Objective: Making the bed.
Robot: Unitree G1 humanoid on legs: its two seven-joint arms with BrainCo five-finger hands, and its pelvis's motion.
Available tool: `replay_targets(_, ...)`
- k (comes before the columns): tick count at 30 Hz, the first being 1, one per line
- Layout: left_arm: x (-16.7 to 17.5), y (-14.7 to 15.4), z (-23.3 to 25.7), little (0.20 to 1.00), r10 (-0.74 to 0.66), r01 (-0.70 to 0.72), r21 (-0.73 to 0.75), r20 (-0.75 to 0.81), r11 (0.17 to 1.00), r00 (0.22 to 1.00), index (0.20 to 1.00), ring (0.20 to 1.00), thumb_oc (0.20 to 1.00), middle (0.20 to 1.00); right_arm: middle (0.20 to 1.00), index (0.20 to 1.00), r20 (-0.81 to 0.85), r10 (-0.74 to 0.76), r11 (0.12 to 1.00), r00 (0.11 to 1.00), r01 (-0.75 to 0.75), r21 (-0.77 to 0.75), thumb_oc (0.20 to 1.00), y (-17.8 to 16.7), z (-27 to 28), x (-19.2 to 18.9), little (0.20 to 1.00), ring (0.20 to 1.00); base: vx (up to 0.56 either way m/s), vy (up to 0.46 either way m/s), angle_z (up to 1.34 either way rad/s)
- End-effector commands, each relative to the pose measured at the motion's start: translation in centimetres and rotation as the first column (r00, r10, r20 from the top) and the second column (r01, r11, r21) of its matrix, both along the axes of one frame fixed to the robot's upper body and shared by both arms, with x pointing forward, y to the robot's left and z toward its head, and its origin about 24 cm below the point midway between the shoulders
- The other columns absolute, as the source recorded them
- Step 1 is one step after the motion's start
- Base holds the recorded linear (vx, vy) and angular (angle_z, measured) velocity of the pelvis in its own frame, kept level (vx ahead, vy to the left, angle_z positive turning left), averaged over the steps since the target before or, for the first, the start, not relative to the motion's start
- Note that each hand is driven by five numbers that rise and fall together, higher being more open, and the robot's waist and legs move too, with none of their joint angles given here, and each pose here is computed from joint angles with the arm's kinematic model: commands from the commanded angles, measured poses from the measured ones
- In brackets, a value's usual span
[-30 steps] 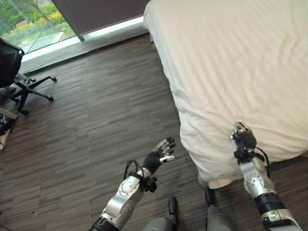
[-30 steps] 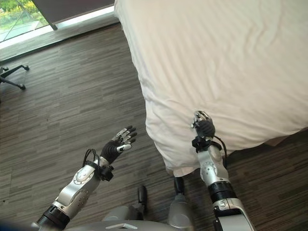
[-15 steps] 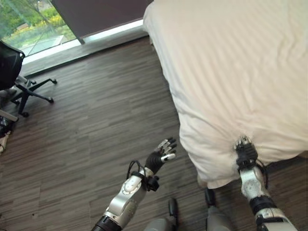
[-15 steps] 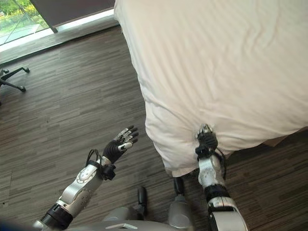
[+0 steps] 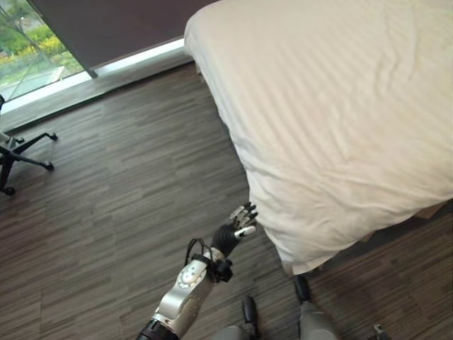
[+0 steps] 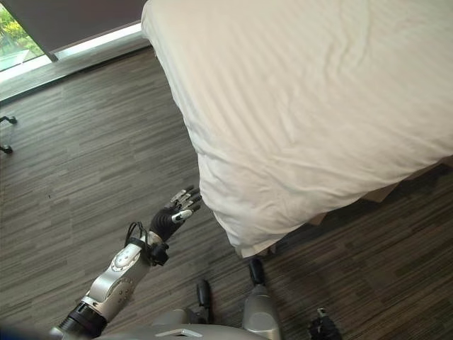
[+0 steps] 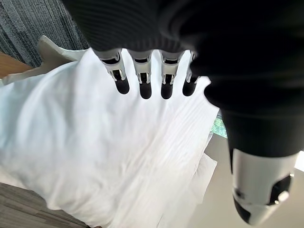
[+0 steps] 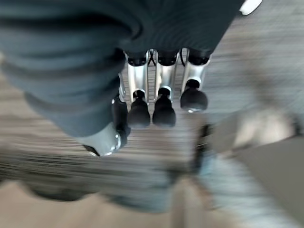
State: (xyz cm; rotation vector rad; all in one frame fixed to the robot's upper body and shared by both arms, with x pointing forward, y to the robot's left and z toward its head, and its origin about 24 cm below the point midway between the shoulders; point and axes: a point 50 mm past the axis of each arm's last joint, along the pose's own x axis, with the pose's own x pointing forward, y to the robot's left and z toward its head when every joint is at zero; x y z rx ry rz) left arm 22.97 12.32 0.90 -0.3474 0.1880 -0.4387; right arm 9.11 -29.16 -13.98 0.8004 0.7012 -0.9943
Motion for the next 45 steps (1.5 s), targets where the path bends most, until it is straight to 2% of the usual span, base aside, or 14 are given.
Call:
replay_targets(1, 1.3, 0.2, 2.4, 1.0, 0.032, -0.027, -0.042, 0.111, 0.999, 0.993, 1.0, 1.0, 1.0, 1.0, 0.2, 0.2, 0.341, -0.329, 0.913, 0.88, 0.388, -0.122, 0.2, -5.7, 5.5, 5.1, 0.2, 0.2, 0.0, 0.0, 0.0)
replay_targets(3, 1.2, 0.3, 2.3, 1.0, 0.026, -0.024, -0.027, 0.111, 0.999, 0.993, 1.0, 1.0, 1.0, 1.0, 0.2, 0.2, 0.49, -0.34, 0.862, 0.803, 0.475, -0.18, 0.2, -8.0, 9.2, 7.3, 0.2, 0.2, 0.01, 0.018, 0.02)
replay_targets(5, 1.3, 0.3, 2.7, 1.0, 0.016, -0.016, -0.006, 0.132, 1.0, 0.991, 1.0, 1.0, 1.0, 1.0, 0.2, 0.2, 0.627, -0.219, 0.828, 0.748, 0.482, -0.286, 0.2, -9.0, 14.1, 9.8, 0.2, 0.2, -0.04, 0.016, 0.02)
replay_targets(9, 1.3, 0.3, 2.7, 1.0, 0.012, -0.012, 0.005, 0.135, 1.0, 0.991, 1.0, 1.0, 1.0, 1.0, 0.2, 0.2, 0.768, 0.215, 0.781, 0.603, 0.366, -0.506, 0.2, -5.8, 22.6, 13.7, 0.2, 0.2, -0.03, 0.011, -0.01)
replay_targets(12, 0.7, 0.6, 2.6, 1.0, -0.006, 0.004, 0.014, 0.128, 1.0, 0.992, 1.0, 1.0, 1.0, 1.0, 0.2, 0.2, 0.708, 0.493, 0.757, 0.506, 0.153, -0.636, 0.2, -1.5, 24.3, 15.6, 0.2, 0.2, -0.01, 0.0, 0.0)
replay_targets(13, 0.7, 0.6, 2.6, 1.0, -0.004, 0.003, 0.014, 0.127, 1.0, 0.992, 1.0, 1.0, 1.0, 1.0, 0.2, 0.2, 0.707, 0.494, 0.757, 0.506, 0.15, -0.636, 0.2, -1.5, 24.3, 15.6, 0.2, 0.2, -0.03, -0.021, 0.03)
replay_targets(15, 0.3, 0.1, 2.5, 1.0, -0.044, 0.045, -0.012, 0.113, 0.999, 0.993, 1.0, 1.0, 1.0, 1.0, 0.2, 0.2, 0.637, 0.604, 0.755, 0.479, -0.088, -0.65, 0.2, 1.6, 21.9, 17.7, 0.2, 0.2, 0.0, 0.0, 0.0)
replay_targets(16, 0.4, 0.1, 2.5, 1.0, -0.042, 0.044, -0.012, 0.113, 0.999, 0.993, 1.0, 1.0, 1.0, 1.0, 0.2, 0.2, 0.637, 0.605, 0.755, 0.477, -0.089, -0.65, 0.2, 1.6, 21.9, 17.8, 0.2, 0.2, 0.0, 0.0, 0.0)
replay_targets(21, 0.4, -0.7, 3.1, 1.0, -0.056, 0.064, -0.062, 0.131, 0.996, 0.99, 1.0, 1.0, 1.0, 1.0, 0.2, 0.2, 0.57, 0.679, 0.734, 0.463, -0.44, -0.517, 0.2, 7.7, 16.8, 21.4, 0.2, 0.2, -0.04, -0.021, 0.04)
replay_targets(24, 0.3, -1.4, 3.1, 1.0, -0.068, 0.079, -0.101, 0.114, 0.992, 0.991, 1.0, 1.0, 1.0, 1.0, 0.2, 0.2, 0.614, 0.589, 0.789, 0.525, -0.537, -0.298, 0.2, 11.3, 13.9, 22.5, 0.2, 0.2, -0.03, -0.003, 0.21)
replay_targets(27, 0.4, -1.5, 3.1, 1.0, -0.067, 0.079, -0.108, 0.114, 0.991, 0.991, 1.0, 1.0, 1.0, 1.0, 0.2, 0.2, 0.61, 0.599, 0.777, 0.519, -0.562, -0.285, 0.2, 12.1, 13.8, 22.8, 0.2, 0.2, -0.01, 0.001, 0.04)
replay_targets(33, 0.5, -2.0, 2.9, 1.0, -0.063, 0.077, -0.123, 0.114, 0.989, 0.991, 1.0, 1.0, 1.0, 1.0, 0.2, 0.2, 0.609, 0.716, 0.634, 0.34, -0.682, -0.365, 0.2, 15.7, 14.6, 22.5, 0.2, 0.2, -0.01, -0.022, 0.1)
replay_targets(40, 0.5, -2.2, 3.2, 1.0, -0.079, 0.094, -0.107, 0.136, 0.99, 0.988, 1.0, 1.0, 1.0, 1.0, 0.2, 0.2, 0.622, 0.727, 0.619, 0.293, -0.673, -0.406, 0.2, 15.8, 15.3, 22.0, 0.2, 0.2, 0.01, 0.0, 0.03)
replay_targets(45, 0.4, -2.3, 3.1, 1.0, -0.076, 0.09, -0.098, 0.136, 0.991, 0.988, 1.0, 1.0, 1.0, 1.0, 0.2, 0.2, 0.731, 0.63, 0.717, 0.264, -0.561, -0.415, 0.2, 15.2, 18.7, 23.1, 0.2, 0.2, 0.0, 0.0, 0.0)
